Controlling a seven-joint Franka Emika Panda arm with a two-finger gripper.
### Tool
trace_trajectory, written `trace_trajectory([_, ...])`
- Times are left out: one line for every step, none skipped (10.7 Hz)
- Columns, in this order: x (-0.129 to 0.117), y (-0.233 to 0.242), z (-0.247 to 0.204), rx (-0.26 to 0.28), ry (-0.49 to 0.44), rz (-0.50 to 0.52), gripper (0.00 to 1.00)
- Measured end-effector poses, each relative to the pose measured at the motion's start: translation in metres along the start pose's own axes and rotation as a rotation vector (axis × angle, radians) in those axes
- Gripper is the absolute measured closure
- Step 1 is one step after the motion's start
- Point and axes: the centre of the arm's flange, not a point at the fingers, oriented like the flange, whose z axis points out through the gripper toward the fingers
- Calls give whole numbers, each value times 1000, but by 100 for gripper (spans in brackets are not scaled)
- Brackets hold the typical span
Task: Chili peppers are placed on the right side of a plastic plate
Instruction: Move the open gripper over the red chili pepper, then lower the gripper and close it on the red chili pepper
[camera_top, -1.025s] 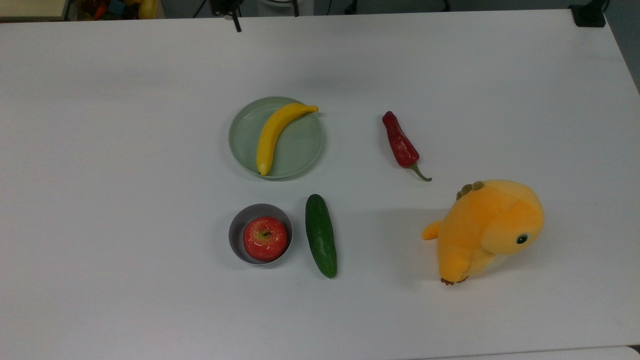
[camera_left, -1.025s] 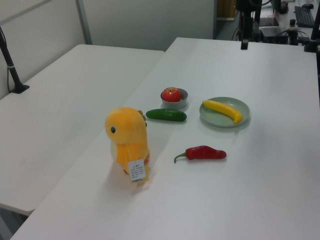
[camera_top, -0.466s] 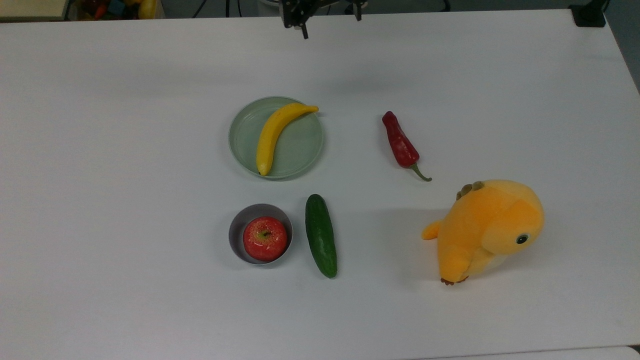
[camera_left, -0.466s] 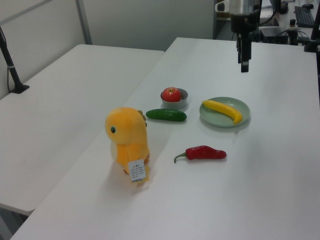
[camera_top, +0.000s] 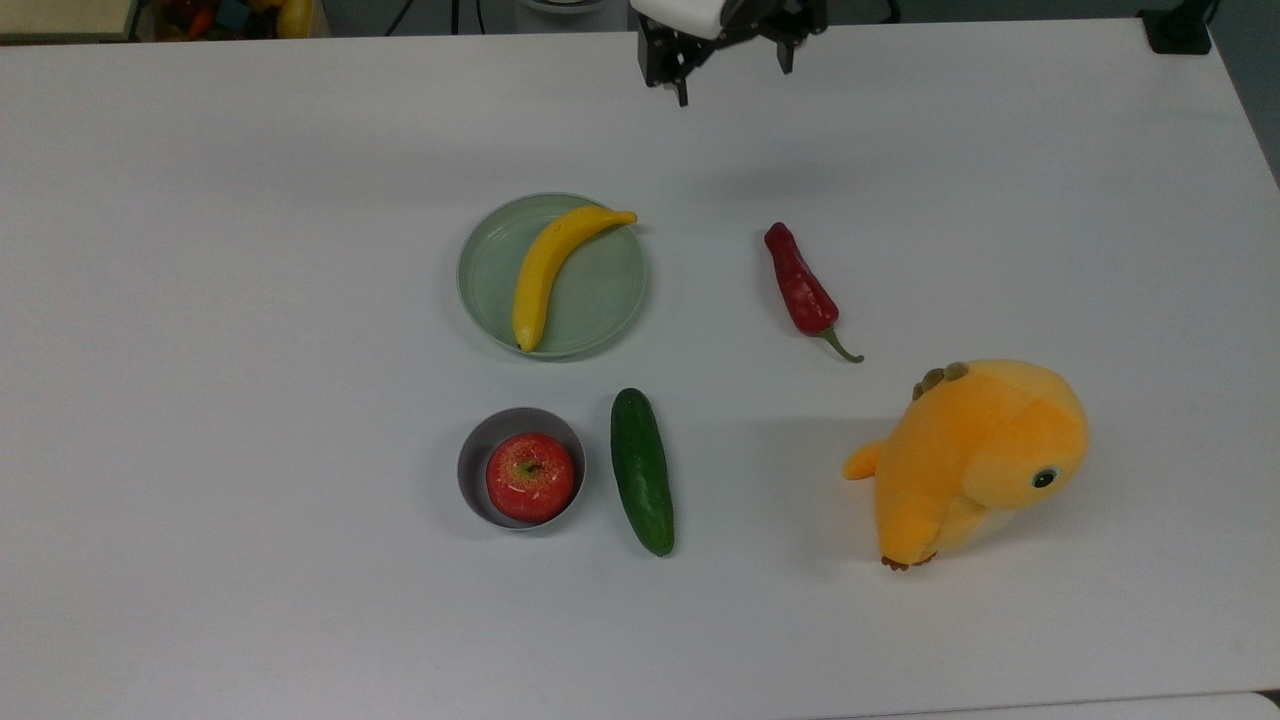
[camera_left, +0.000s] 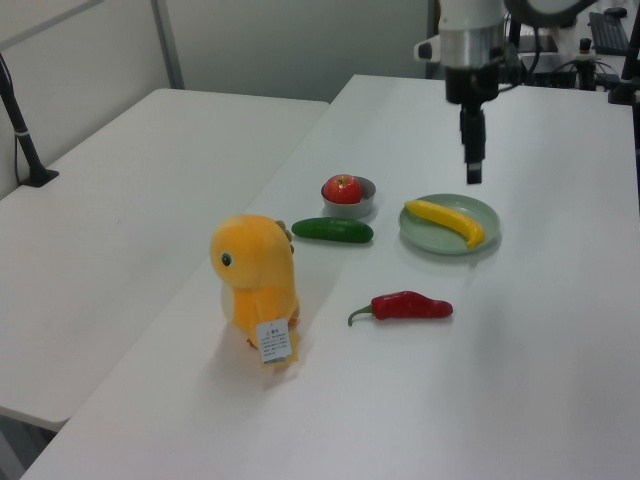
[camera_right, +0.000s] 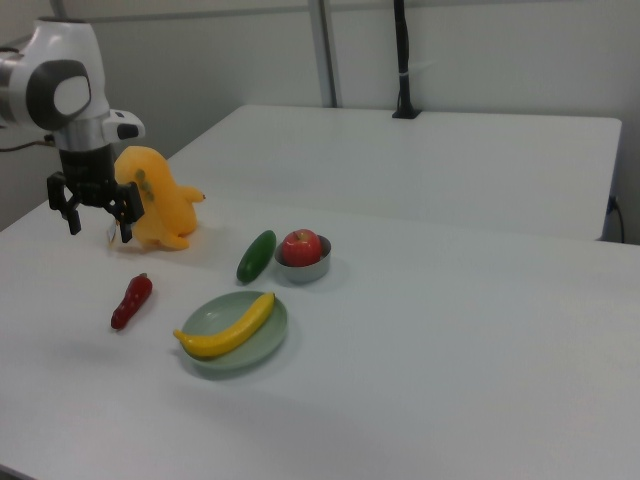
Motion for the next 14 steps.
trace_trajectory([12, -6, 18, 2, 5, -5, 0])
trace_trajectory([23, -9, 35, 5, 4, -5, 0])
trace_trajectory([32, -15, 51, 7, 12, 10, 0])
trace_trajectory([38, -22, 63, 7, 34, 19, 0])
trace_trajectory([44, -29, 79, 8, 57, 32, 0])
trace_trajectory([48, -34, 94, 8, 72, 37, 0])
trace_trajectory([52, -36, 104, 9, 88, 37, 0])
trace_trajectory([55, -36, 113, 10, 99, 37, 0])
trace_trajectory([58, -37, 121, 10, 105, 35, 0])
trace_trajectory([60, -41, 129, 11, 111, 29, 0])
trace_trajectory([62, -44, 137, 11, 120, 25, 0])
trace_trajectory([64, -48, 147, 9, 125, 30, 0])
trace_trajectory([66, -51, 159, -7, 129, 39, 0])
trace_trajectory([69, -52, 171, -30, 133, 55, 0])
